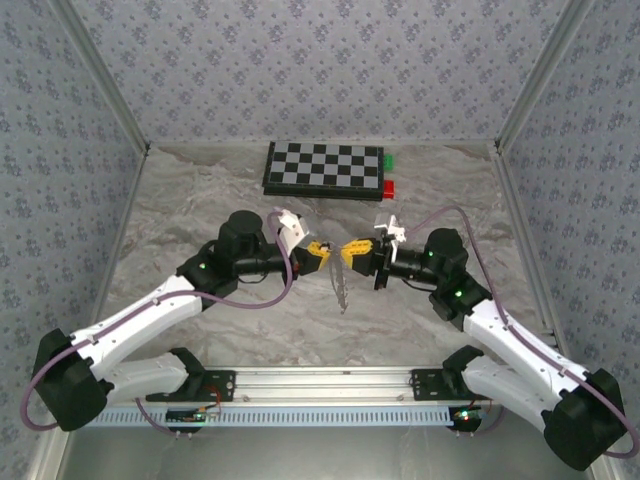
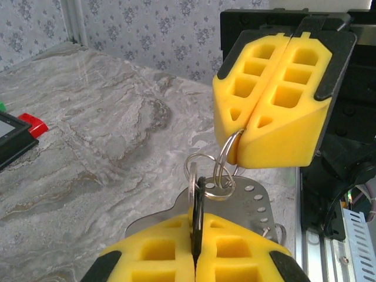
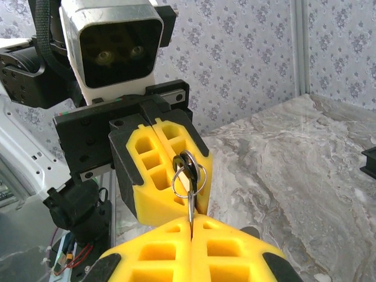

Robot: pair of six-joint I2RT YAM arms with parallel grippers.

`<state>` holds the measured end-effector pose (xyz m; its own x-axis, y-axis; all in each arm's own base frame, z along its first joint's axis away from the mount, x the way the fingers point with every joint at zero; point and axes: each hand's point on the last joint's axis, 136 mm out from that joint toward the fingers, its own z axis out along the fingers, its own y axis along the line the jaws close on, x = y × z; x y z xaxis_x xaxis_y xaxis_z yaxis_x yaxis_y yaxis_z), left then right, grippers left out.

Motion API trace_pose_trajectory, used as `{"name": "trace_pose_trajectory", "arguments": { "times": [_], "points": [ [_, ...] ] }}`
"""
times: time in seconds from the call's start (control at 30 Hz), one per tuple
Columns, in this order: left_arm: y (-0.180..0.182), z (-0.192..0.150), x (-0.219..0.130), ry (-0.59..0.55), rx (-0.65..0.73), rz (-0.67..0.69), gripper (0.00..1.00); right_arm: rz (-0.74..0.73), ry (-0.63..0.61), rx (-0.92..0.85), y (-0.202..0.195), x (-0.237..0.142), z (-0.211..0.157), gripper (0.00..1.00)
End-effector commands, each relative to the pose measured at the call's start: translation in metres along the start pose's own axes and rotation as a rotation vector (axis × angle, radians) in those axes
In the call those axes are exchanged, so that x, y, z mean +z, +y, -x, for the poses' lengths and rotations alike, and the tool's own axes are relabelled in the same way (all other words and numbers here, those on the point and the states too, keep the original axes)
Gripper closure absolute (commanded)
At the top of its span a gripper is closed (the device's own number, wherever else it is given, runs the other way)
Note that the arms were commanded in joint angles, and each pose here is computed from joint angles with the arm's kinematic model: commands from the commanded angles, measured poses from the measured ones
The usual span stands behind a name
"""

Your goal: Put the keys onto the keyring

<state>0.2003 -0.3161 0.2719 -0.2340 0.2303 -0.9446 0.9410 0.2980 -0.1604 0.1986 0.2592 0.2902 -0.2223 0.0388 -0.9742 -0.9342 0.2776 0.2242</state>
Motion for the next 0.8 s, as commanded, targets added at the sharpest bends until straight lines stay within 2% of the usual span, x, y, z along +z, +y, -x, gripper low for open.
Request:
{"name": "trace_pose_trajectory", "arguments": {
  "times": [0.0, 0.1, 0.13, 0.37, 0.43, 0.53, 0.77],
  "points": [
    [0.010, 0.028, -0.004, -0.045, 0.036, 0.054, 1.00, -0.028, 0.026, -0.007, -0.003, -0.003, -0.008, 0.99],
    [0.012, 0.027, 0.000, -0.030, 0.031, 0.056, 1.00, -0.071, 0.023, -0.001, -0.010, -0.005, -0.011, 0.61],
    [0.013, 0.027, 0.001, -0.026, 0.029, 0.059, 1.00, -0.087, 0.017, -0.001, -0.012, -0.007, -0.011, 0.54],
    [0.025, 0.024, 0.015, 0.026, 0.010, 0.083, 1.00, -0.228, -0.033, -0.001, -0.024, -0.026, -0.012, 0.33],
    [0.029, 0.022, 0.023, 0.047, 0.003, 0.085, 1.00, -0.288, -0.051, -0.001, -0.029, -0.036, -0.014, 0.23],
    [0.035, 0.020, 0.035, 0.081, -0.006, 0.084, 1.00, -0.383, -0.068, -0.001, -0.037, -0.051, -0.019, 0.02],
    [0.055, 0.018, 0.075, 0.159, -0.042, 0.081, 1.00, -0.653, -0.100, 0.006, -0.063, -0.094, -0.031, 0.00]
  ]
}}
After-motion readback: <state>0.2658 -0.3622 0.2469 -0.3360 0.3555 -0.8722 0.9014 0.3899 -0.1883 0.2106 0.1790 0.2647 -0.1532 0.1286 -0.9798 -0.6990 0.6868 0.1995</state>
